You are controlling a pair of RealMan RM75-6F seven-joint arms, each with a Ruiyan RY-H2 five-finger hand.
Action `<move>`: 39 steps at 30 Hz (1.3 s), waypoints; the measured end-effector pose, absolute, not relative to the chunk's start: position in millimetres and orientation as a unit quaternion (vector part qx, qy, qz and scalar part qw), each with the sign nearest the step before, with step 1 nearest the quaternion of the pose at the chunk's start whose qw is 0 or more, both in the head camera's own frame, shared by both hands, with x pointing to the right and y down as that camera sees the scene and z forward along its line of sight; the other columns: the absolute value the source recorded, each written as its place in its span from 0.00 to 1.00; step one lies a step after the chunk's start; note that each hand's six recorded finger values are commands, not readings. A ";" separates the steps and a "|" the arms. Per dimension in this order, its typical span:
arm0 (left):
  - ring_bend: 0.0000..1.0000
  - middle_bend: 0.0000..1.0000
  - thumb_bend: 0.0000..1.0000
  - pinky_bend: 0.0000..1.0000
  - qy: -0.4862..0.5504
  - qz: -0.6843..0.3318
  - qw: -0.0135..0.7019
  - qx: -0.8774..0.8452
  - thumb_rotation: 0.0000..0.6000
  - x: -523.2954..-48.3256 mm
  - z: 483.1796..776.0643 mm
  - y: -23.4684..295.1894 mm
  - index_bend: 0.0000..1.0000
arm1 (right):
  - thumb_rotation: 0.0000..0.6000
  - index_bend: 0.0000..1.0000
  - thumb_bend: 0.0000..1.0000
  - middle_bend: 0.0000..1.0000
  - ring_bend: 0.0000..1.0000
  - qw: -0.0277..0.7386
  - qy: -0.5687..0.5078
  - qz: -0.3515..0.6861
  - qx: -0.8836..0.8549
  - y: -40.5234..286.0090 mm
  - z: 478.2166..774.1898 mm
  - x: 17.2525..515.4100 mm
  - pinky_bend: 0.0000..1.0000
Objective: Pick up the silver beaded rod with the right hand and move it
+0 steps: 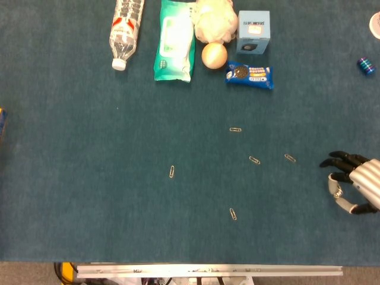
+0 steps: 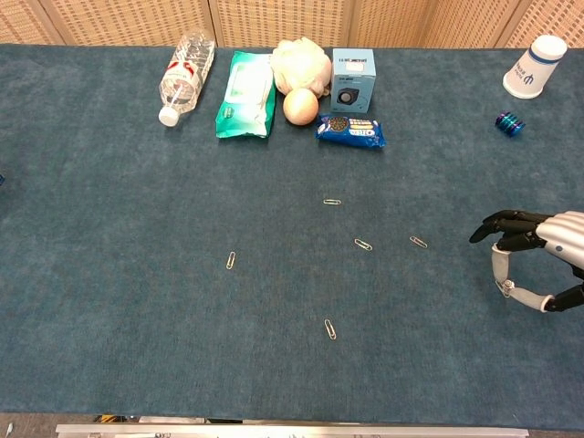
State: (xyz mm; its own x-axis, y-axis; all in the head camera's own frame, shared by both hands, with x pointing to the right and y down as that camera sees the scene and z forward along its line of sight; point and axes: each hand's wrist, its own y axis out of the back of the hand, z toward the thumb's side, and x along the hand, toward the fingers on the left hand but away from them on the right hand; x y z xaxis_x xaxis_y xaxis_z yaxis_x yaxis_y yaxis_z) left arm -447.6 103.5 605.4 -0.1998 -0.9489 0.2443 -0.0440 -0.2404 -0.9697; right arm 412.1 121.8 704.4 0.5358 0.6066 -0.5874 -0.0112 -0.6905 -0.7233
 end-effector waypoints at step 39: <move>0.25 0.35 0.42 0.41 0.488 -0.601 0.376 -0.509 1.00 -447.3 605.5 103.6 0.35 | 1.00 0.57 0.35 0.25 0.12 0.369 -0.184 0.432 -0.802 103.9 695.1 397.1 0.24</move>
State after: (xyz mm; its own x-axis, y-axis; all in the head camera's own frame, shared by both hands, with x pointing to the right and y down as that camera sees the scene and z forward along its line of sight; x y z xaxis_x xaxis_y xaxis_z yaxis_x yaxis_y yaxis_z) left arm -447.3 103.6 605.5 -0.2002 -0.9487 0.2446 -0.0447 -0.2406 -0.9696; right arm 397.1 103.9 695.1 0.5585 0.6143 -0.5574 -0.0241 -0.6597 -0.7511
